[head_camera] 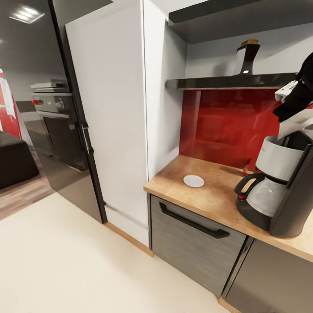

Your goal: Set up a coffee station on the kitchen countertop: keep the coffee maker on the countertop, move the bottle of coffee from the kitchen shelf to the counter next to the coffee maker, place a paper coffee filter on top of the coffee maker, put the saucer next to the coffee maker with the coffee cup on the saucer, and place the electric kettle next to the coffee maker.

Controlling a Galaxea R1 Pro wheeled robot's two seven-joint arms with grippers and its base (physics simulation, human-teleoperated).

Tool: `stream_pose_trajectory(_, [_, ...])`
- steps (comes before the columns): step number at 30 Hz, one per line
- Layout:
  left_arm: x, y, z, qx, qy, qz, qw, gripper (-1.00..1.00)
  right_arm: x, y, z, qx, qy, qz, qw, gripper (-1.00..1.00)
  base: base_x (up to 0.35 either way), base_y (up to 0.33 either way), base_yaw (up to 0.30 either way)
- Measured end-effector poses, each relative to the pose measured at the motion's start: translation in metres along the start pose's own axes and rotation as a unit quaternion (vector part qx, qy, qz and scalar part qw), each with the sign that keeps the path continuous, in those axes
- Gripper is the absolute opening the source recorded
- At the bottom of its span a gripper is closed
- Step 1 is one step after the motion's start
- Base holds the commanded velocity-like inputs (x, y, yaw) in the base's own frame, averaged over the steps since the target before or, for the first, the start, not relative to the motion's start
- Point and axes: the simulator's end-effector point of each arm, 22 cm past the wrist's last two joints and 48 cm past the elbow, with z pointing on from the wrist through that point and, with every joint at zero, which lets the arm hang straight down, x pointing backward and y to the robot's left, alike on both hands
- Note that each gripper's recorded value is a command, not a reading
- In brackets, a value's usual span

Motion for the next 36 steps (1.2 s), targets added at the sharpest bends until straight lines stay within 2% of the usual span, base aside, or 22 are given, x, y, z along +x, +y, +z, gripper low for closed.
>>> stream_pose_trajectory(36, [0.009, 0.003, 0.000, -0.003, 0.012, 0.002, 0.9999, 1.00, -0.003, 0.009, 0.018, -0.006, 0.009, -0.006, 0.9999, -1.00, 0.000, 0.000, 0.000])
